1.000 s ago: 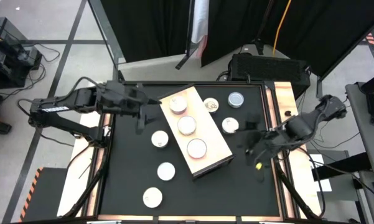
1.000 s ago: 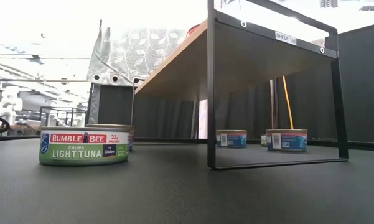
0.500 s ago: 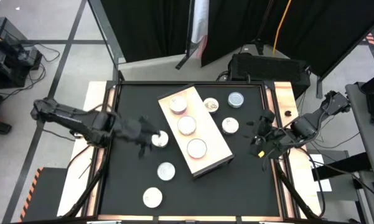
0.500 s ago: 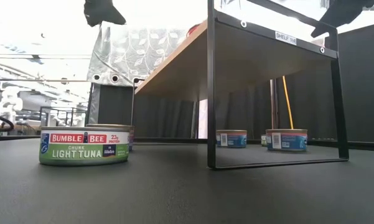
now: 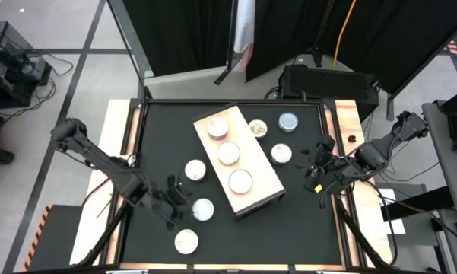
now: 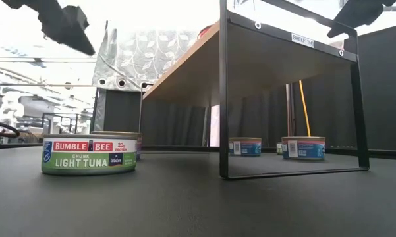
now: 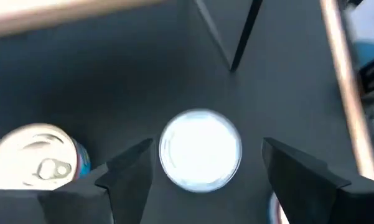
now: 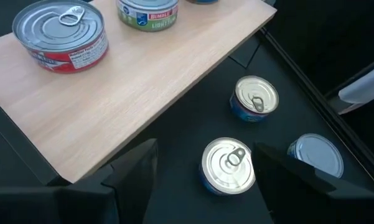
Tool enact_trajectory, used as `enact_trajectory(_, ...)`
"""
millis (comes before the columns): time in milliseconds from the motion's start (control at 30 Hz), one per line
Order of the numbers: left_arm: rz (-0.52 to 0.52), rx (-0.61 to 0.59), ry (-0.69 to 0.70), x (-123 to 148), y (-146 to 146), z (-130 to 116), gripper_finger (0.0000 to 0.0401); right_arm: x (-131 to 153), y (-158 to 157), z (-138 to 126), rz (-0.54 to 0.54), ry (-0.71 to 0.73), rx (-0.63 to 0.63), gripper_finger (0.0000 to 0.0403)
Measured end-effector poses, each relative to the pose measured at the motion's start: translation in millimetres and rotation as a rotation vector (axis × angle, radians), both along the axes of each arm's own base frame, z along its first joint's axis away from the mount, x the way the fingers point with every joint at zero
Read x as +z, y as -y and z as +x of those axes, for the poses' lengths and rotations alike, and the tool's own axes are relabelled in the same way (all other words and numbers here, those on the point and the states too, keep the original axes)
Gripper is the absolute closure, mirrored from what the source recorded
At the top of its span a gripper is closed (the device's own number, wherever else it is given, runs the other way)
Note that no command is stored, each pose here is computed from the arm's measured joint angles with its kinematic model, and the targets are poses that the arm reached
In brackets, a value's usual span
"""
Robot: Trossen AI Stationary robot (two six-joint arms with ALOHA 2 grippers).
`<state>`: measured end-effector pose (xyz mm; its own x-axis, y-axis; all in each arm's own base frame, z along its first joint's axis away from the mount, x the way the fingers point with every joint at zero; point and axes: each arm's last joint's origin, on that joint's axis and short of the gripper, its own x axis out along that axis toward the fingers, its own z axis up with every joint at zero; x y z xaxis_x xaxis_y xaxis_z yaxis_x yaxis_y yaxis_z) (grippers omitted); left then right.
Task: Stack canned seafood by type on shelf
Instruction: Stack the green tuna can on top of the green tuna can on the shelf
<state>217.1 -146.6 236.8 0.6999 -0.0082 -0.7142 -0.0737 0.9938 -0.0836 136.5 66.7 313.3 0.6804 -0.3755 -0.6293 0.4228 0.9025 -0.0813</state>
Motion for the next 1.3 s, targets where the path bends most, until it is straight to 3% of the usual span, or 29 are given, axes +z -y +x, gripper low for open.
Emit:
enact_trajectory(300, 0.040, 0.002, -0.156, -36.2, 13.7, 6.5, 0.0129, 7.5, -1.3, 7.5, -0.142, 0.078, 0.032, 0.0149)
enact_trajectory(967, 0.088, 0.000, -0.275, -69.2, 20.5, 14.0, 0.0386, 13.1, -4.6, 12.9, -0.183, 0.116, 0.084, 0.0149)
enact_trajectory(1300, 0.077, -0.034, -0.257, -69.1, 17.2, 22.4, 0.0396, 13.1, -4.7, 12.9, -0.186, 0.114, 0.087, 0.0149)
